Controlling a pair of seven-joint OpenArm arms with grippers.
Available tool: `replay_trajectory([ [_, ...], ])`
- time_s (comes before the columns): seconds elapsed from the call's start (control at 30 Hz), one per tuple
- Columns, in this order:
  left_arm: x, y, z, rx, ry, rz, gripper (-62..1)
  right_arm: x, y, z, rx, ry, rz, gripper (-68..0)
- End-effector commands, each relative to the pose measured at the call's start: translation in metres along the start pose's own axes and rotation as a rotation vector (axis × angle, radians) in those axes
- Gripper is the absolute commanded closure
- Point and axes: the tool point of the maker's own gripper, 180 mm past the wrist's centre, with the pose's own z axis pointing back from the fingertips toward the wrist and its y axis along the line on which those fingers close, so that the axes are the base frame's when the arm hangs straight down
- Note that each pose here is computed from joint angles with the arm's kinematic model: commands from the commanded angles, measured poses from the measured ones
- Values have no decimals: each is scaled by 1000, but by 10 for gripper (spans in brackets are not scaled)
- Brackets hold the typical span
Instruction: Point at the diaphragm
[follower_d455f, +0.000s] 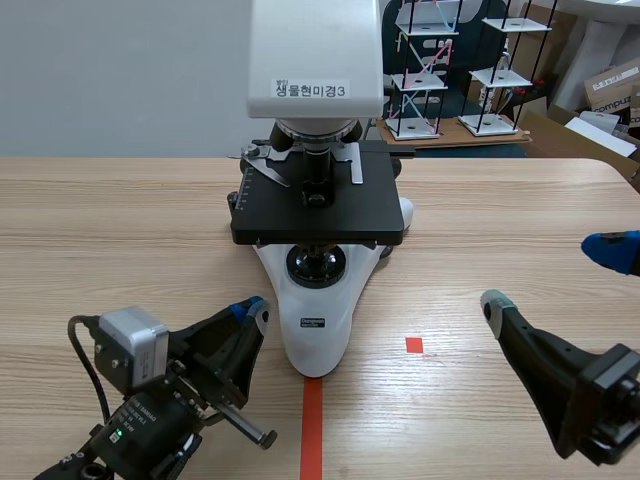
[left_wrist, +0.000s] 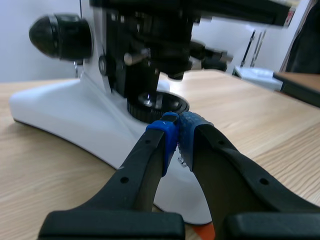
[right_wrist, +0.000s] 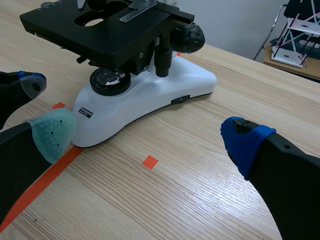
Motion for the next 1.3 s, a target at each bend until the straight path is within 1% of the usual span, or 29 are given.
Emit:
replay_trajectory([
  [0.0, 8, 5, 6, 5, -36, -9, -30, 12, -4, -2, 1, -40, 17, -640],
  [0.17, 3, 8, 22, 32, -54, 12, -30, 12, -4, -2, 1, -40, 17, -640],
  [0.27, -3, 9, 31, 43, -44, 22, -30, 12, -4, -2, 1, -40, 17, -640],
  [0.33, -9, 8, 37, 37, -17, 21, -30, 12, -4, -2, 1, -40, 17, -640],
  [0.4, -9, 8, 41, 32, -18, 18, -30, 12, -4, -2, 1, -40, 17, -640],
  [0.57, -9, 9, 41, 16, -11, 6, -30, 12, -4, -2, 1, -40, 17, -640],
  [1.27, -9, 9, 41, 16, -11, 6, -30, 12, -4, -2, 1, -40, 17, -640],
])
